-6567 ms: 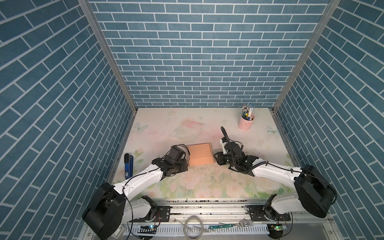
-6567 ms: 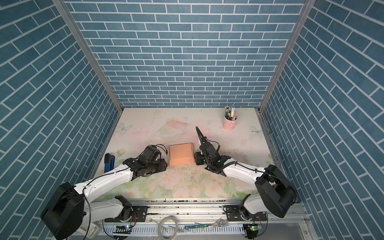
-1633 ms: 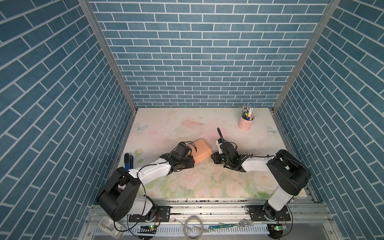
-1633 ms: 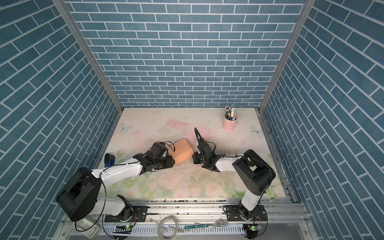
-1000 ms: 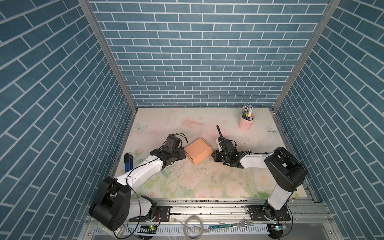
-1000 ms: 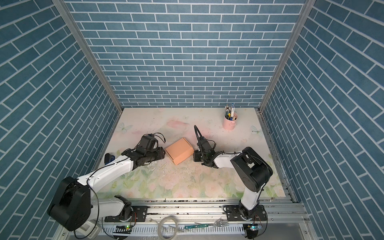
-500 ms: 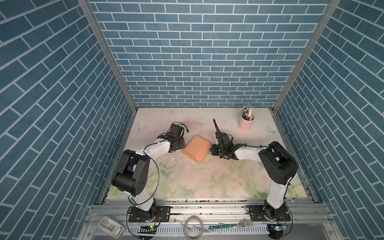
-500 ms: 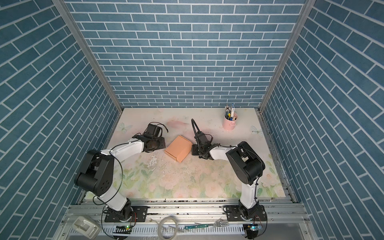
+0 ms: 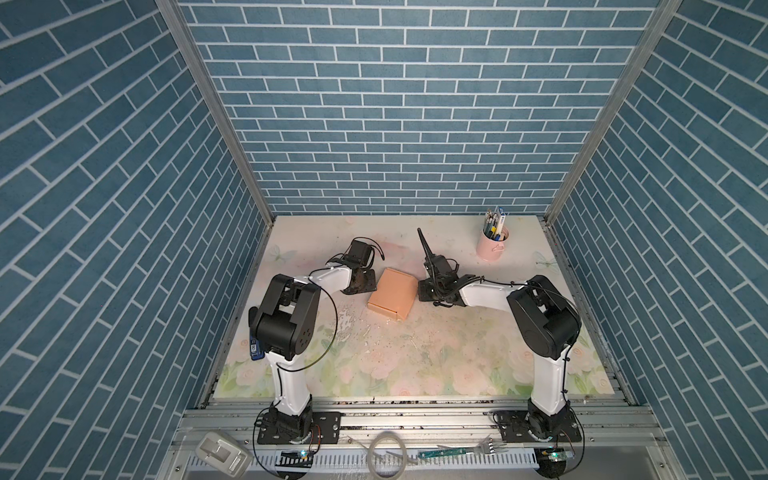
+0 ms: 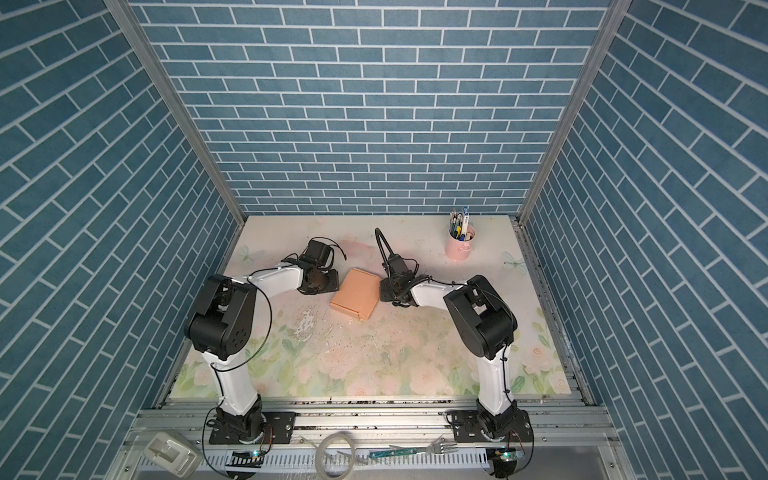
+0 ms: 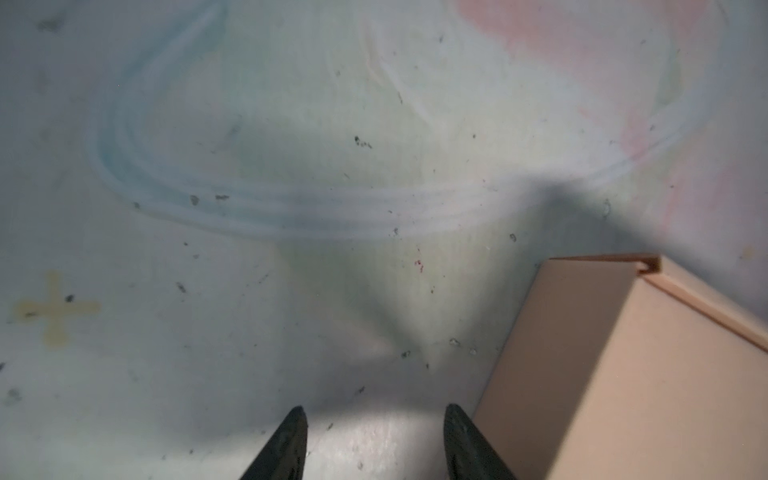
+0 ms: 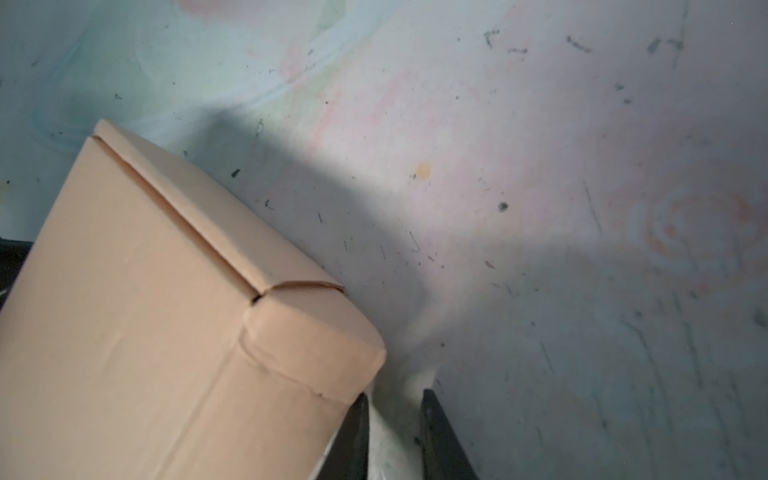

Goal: Fold the paper box

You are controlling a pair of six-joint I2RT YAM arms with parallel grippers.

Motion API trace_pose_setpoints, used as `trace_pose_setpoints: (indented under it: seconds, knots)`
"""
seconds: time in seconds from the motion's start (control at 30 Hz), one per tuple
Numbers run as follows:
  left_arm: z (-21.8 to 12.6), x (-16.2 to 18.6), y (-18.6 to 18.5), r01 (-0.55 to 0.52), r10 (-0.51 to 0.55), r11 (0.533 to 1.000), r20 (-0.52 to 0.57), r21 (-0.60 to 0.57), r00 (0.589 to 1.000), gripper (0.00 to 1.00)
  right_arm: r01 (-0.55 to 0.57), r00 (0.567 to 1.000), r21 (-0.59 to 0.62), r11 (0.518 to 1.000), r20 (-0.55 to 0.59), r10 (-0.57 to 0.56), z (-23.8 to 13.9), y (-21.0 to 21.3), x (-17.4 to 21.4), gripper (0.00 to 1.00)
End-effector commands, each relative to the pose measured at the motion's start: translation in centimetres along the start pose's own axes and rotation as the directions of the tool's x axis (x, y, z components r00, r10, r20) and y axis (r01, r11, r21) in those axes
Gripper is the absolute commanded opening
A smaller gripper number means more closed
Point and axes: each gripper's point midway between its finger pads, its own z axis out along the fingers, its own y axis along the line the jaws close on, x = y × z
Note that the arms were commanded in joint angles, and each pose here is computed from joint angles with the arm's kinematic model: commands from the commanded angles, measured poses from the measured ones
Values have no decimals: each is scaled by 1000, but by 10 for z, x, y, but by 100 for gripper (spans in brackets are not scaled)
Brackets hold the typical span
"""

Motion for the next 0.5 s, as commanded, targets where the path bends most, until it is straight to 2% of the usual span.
trace_pose_setpoints:
  seconds: [0.0, 0.47]
  knots:
    - [3, 2, -11, -18, 19, 998, -25, 57, 1000, 55, 39, 996, 70, 997, -78, -33, 9, -16, 17, 24]
    - [6, 32, -46, -54, 60, 990, -45, 129, 997, 55, 58, 992, 68, 996, -120, -50, 20, -15, 25, 24]
